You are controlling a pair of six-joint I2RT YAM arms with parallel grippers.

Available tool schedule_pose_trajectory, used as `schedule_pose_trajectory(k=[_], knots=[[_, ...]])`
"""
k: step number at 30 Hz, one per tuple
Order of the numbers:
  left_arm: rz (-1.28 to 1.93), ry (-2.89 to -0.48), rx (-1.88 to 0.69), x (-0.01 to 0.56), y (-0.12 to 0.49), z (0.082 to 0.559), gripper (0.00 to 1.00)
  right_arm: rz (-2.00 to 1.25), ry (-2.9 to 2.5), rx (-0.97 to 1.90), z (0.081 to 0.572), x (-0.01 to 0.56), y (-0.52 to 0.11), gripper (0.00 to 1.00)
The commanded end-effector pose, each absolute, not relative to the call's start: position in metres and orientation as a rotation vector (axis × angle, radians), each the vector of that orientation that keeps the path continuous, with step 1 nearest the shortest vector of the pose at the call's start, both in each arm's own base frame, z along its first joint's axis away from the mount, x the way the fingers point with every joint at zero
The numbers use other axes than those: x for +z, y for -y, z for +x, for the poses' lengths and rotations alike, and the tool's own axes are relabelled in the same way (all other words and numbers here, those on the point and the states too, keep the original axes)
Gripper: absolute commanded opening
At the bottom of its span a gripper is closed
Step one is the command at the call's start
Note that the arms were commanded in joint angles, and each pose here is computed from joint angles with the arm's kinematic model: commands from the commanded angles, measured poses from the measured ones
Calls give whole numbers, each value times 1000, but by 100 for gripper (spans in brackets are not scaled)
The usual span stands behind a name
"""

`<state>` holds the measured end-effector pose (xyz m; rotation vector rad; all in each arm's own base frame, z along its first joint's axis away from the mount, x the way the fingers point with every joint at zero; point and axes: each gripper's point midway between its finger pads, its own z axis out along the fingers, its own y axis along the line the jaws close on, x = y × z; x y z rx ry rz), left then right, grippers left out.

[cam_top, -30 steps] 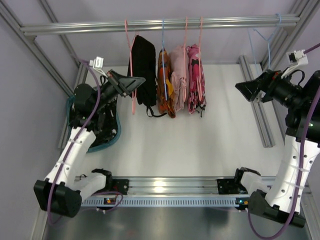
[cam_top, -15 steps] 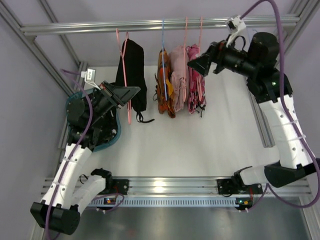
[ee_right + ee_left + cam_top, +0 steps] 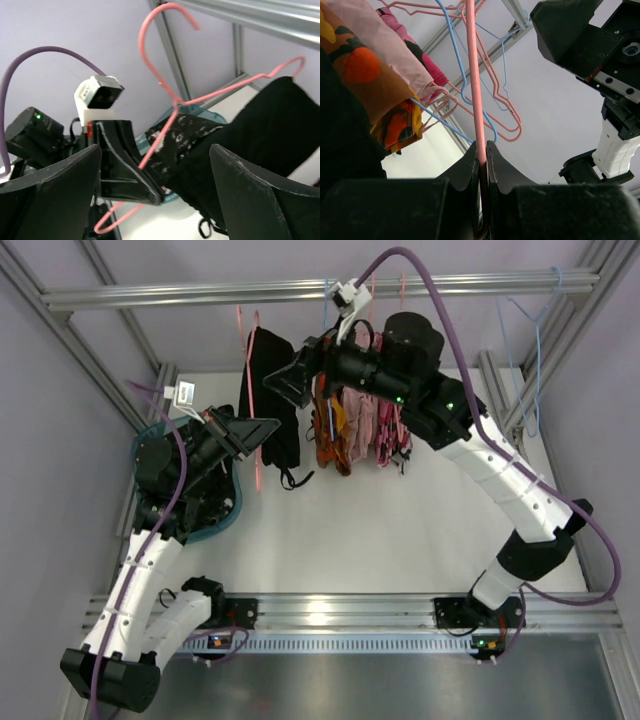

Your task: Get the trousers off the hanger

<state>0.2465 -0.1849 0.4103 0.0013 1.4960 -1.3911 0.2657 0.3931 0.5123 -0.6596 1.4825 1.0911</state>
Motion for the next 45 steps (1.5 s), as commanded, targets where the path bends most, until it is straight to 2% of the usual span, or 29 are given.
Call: schedule_pose_trajectory(k=[1,10,13,16,21,25,26,28,29,30,33,38,45], knots=[[134,-1273,-1337,469,178,224,0,-583,-1459,1138,263,521,-416,90],[168,-1257,-1341,475,178,215,0,-588,-1528,1233,255,493,-466,89],[186,-1256,-1344,475,179,211,0,-606,-1522,1299,250,490,-477,82],[200,-1259,-1349,474,181,209,0,-588,-1521,1336,253,491,-485,66],[230,-1253,-1350,474,182,202,0,-580,-1509,1370,254,494,-493,47],[239,-1255,-1345,472,182,201,0,-596,-1495,1392,251,497,-495,0],[226,-1266,-1329,470,180,205,0,-598,-1492,1397,249,498,-494,0],[211,-1288,-1311,466,179,207,10,-605,-1481,1412,244,503,-490,0],[220,-1290,-1284,464,178,209,18,-604,-1473,1416,242,507,-487,0],[208,-1293,-1268,463,176,211,34,-606,-1459,1428,238,514,-481,0],[225,-1314,-1205,456,173,209,66,-608,-1424,1463,225,531,-469,0],[308,-1315,-1034,450,161,195,73,-596,-1406,1531,210,546,-453,0],[394,-1403,-767,411,135,167,76,-636,-1494,1644,189,521,-448,0]])
